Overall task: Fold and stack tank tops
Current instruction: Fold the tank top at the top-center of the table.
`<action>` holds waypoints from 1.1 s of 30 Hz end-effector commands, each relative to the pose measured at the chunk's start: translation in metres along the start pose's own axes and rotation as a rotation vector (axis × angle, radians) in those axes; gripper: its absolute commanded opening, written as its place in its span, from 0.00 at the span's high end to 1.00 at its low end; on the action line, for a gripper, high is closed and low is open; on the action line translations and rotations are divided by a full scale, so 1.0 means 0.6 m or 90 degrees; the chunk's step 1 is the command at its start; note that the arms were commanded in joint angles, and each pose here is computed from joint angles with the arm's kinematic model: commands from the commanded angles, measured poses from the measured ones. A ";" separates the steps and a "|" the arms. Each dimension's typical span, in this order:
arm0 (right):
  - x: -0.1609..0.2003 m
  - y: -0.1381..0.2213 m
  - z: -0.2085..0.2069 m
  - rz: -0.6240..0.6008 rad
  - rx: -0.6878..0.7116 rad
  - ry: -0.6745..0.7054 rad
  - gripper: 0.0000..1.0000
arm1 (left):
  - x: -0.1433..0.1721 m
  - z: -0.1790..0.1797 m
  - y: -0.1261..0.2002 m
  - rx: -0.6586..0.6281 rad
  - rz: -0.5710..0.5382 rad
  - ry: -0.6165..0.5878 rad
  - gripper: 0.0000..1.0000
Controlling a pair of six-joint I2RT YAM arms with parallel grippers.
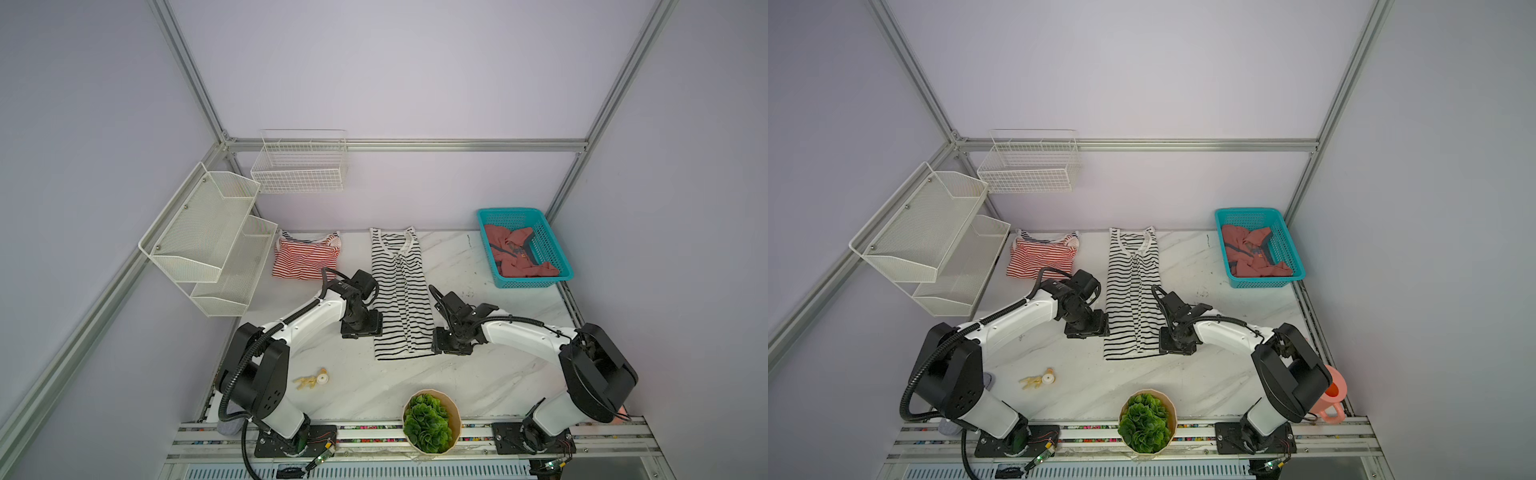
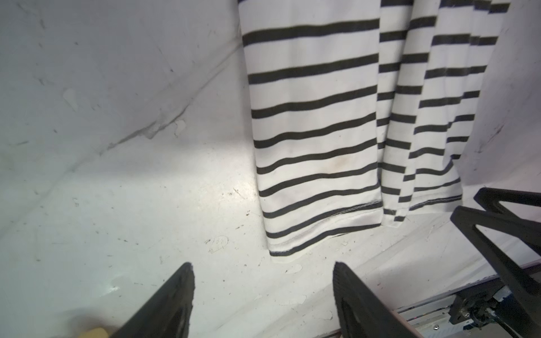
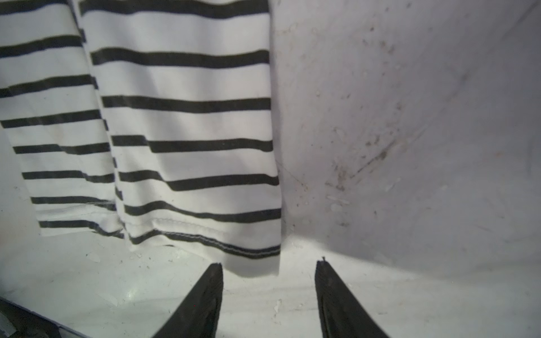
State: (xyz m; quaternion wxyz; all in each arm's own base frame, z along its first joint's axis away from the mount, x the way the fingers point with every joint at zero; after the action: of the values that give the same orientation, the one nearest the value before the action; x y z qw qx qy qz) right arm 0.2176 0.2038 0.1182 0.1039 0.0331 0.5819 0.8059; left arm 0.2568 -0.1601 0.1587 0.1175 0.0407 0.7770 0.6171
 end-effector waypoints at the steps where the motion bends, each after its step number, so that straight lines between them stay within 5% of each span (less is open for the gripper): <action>1: -0.004 -0.001 0.011 -0.007 -0.017 -0.010 0.45 | 0.000 -0.010 -0.021 0.029 -0.008 0.032 0.25; 33: -0.001 -0.024 -0.018 0.005 0.022 -0.112 0.52 | 0.034 -0.001 -0.099 0.061 0.081 0.106 0.40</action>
State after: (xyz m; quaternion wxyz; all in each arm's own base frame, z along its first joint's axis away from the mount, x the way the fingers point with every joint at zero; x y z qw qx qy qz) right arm 0.2202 0.2050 0.1105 0.1425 0.0918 0.5665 0.8065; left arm 0.2507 -0.1727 0.1068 0.0273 0.0367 0.8061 0.5900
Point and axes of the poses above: each gripper's point midway between its finger pads, its own y axis back along the fingers, its own z axis along the line the jaws close on, x = y × z, the point moved 8 cm from there along y, back along the fingers, and after that the axes turned 13 degrees about -y, right-handed, at the moved point
